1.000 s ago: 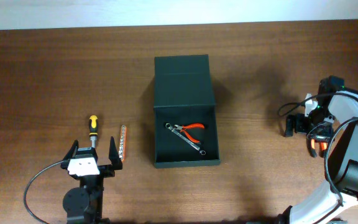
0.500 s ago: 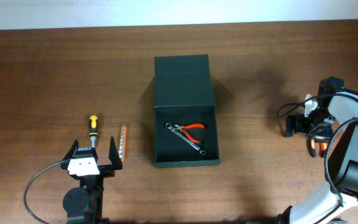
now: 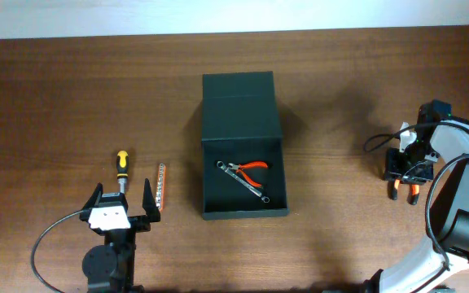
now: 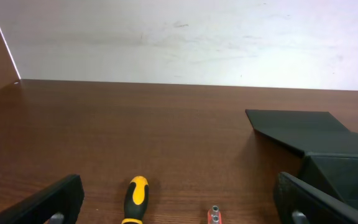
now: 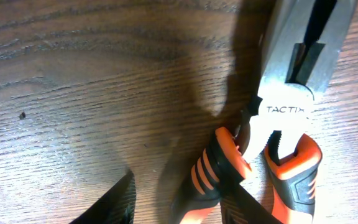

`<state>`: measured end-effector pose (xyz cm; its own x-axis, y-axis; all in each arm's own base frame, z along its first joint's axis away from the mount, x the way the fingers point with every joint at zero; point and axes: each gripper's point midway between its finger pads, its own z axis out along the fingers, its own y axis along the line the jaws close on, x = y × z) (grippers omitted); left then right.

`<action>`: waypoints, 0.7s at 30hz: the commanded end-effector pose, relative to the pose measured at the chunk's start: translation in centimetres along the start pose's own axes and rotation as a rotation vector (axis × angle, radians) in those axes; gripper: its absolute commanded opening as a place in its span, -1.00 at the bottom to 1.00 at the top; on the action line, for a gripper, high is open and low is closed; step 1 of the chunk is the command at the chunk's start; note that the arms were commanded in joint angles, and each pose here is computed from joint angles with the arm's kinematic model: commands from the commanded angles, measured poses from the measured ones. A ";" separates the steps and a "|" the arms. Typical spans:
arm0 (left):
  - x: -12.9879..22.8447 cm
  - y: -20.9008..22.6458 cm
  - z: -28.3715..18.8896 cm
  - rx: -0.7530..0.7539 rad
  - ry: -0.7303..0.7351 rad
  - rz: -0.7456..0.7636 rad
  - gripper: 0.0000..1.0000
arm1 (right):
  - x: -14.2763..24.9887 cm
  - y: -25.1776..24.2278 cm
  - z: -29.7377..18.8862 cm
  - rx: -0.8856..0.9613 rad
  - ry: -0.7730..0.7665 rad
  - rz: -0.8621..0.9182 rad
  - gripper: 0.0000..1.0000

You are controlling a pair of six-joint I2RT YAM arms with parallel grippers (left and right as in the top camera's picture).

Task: Pack container
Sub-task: 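Close the right gripper on the pliers hinge and lift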

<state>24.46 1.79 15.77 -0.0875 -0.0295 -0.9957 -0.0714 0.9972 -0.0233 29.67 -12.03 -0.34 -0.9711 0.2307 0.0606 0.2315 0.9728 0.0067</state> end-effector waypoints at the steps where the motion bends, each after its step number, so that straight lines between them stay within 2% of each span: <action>1: 0.1 0.0 0.0 0.002 -0.004 0.012 0.99 | 0.5 -0.1 0.8 0.002 0.016 0.037 -0.18; 17: 0.1 0.0 0.0 0.002 -0.004 0.012 0.99 | -0.4 -0.4 0.8 0.011 -0.020 0.133 -0.28; 21: 0.1 0.0 0.0 0.002 -0.004 0.012 0.98 | -0.4 -0.4 0.8 0.010 -0.021 0.165 -0.45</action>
<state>24.46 1.79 15.77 -0.0875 -0.0295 -0.9957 -0.0714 0.9972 -0.0233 30.72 -12.32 -0.33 -0.9385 0.3448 0.0158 0.3449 0.9386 0.0049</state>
